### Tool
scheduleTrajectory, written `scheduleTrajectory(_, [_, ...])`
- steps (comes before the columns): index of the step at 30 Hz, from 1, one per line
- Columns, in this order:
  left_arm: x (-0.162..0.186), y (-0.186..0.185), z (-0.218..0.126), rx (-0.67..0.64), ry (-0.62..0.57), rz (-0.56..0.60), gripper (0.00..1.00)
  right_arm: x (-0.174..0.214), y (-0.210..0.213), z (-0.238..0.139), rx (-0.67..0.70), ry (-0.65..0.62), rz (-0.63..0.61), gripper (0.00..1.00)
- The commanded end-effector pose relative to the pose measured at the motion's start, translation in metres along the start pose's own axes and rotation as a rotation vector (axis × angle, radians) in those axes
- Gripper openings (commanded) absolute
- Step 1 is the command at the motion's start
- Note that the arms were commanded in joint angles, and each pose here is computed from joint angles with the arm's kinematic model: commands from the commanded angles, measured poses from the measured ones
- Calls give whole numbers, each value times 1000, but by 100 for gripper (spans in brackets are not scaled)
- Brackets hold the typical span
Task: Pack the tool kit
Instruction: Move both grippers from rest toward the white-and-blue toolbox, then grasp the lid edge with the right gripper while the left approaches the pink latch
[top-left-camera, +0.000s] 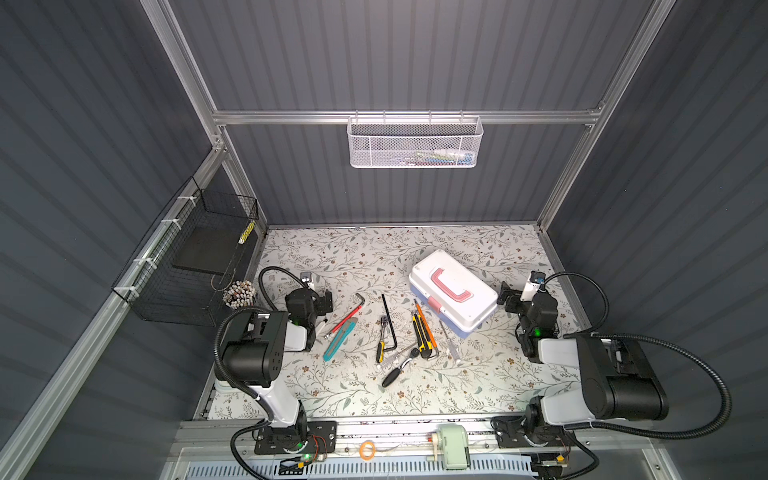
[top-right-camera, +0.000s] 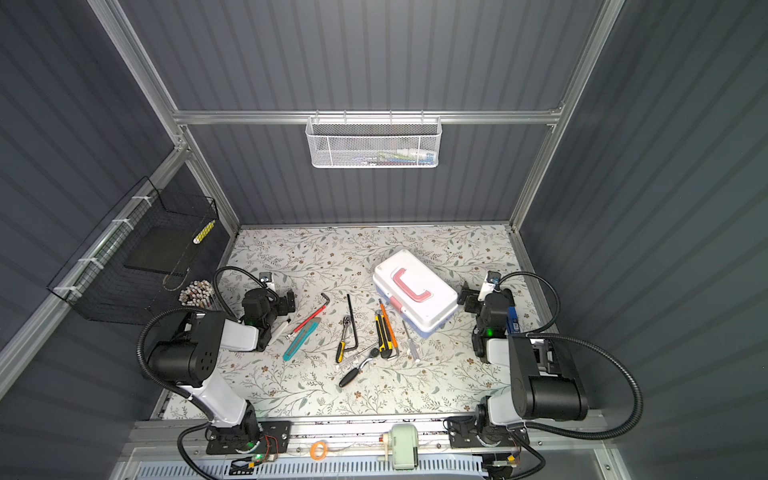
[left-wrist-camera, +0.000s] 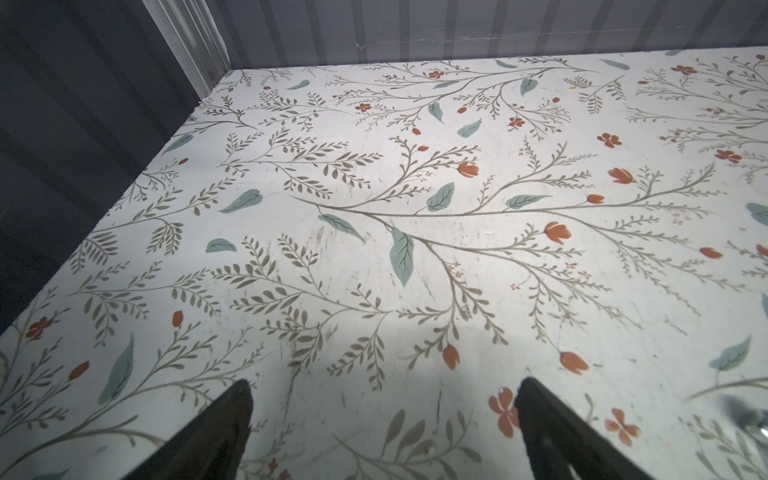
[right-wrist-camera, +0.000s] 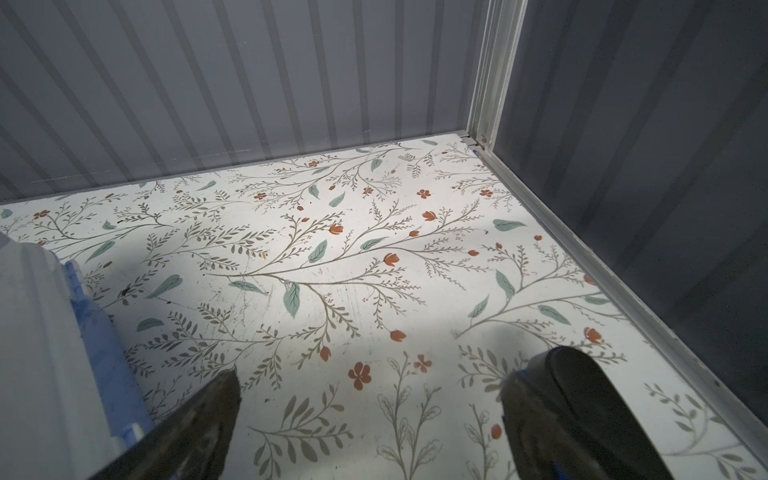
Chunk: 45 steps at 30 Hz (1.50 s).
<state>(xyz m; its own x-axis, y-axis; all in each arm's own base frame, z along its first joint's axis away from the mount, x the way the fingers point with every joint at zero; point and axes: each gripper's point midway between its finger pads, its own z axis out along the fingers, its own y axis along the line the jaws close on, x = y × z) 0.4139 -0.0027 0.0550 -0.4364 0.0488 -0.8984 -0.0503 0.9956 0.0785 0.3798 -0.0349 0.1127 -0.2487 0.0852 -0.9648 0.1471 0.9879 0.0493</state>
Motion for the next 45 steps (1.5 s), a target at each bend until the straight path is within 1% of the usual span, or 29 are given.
scheduleTrajectory(1, [-9,-3,1,12,-29,-14,100,-8,1,2,-8,-22,7,99])
scheduleTrajectory(4, [-12,-3,0,15,-43,-8,100,-11,1,0,-10,-37,10,99])
scheduleTrajectory(5, [-16,-8,-1,43,-41,11,100,-15,2,-3,-11,-45,10,99])
scheduleTrajectory(6, [-21,-13,-4,61,-9,34,100,-19,1,-7,-7,-40,11,99])
scheduleTrajectory(7, [-29,-13,-6,46,60,18,100,-25,-2,-11,13,-21,21,99])
scheduleTrajectory(8, [-37,-10,-9,28,126,-26,100,-32,-4,-14,25,16,37,99])
scheduleTrajectory(9, [-44,-8,-13,20,156,-47,100,-40,0,-17,9,52,40,99])
scheduleTrajectory(10, [-53,-16,-18,55,156,-49,100,-48,9,-20,-36,83,37,99])
scheduleTrajectory(12, [-62,-33,-32,68,106,-18,100,-59,28,-26,-142,141,40,99])
scheduleTrajectory(13, [-64,-44,-39,74,79,14,100,-63,39,-29,-197,173,44,99])
scheduleTrajectory(15, [-66,-65,-52,99,70,45,100,-71,55,-34,-274,229,32,99])
scheduleTrajectory(17, [-65,-82,-64,122,69,55,100,-77,66,-38,-314,245,5,99])
scheduleTrajectory(20, [-65,-112,-85,140,36,120,100,-85,91,-45,-400,262,-62,99])
scheduleTrajectory(23, [-63,-144,-103,182,30,177,100,-79,118,-47,-481,335,-148,99])
scheduleTrajectory(25, [-61,-170,-114,215,16,243,100,-72,135,-48,-527,381,-206,99])
scheduleTrajectory(28, [-53,-206,-126,269,10,313,100,-59,154,-48,-565,429,-276,99])
scheduleTrajectory(34, [-38,-258,-145,372,4,378,100,-43,172,-51,-630,481,-346,99])
scheduleTrajectory(37, [-34,-276,-150,377,-8,408,100,-34,174,-46,-634,517,-372,99])
scheduleTrajectory(41, [-32,-294,-154,406,-18,420,100,-24,172,-36,-608,566,-393,99])
scheduleTrajectory(45, [-28,-305,-155,419,-20,442,100,-19,171,-27,-588,575,-397,98])
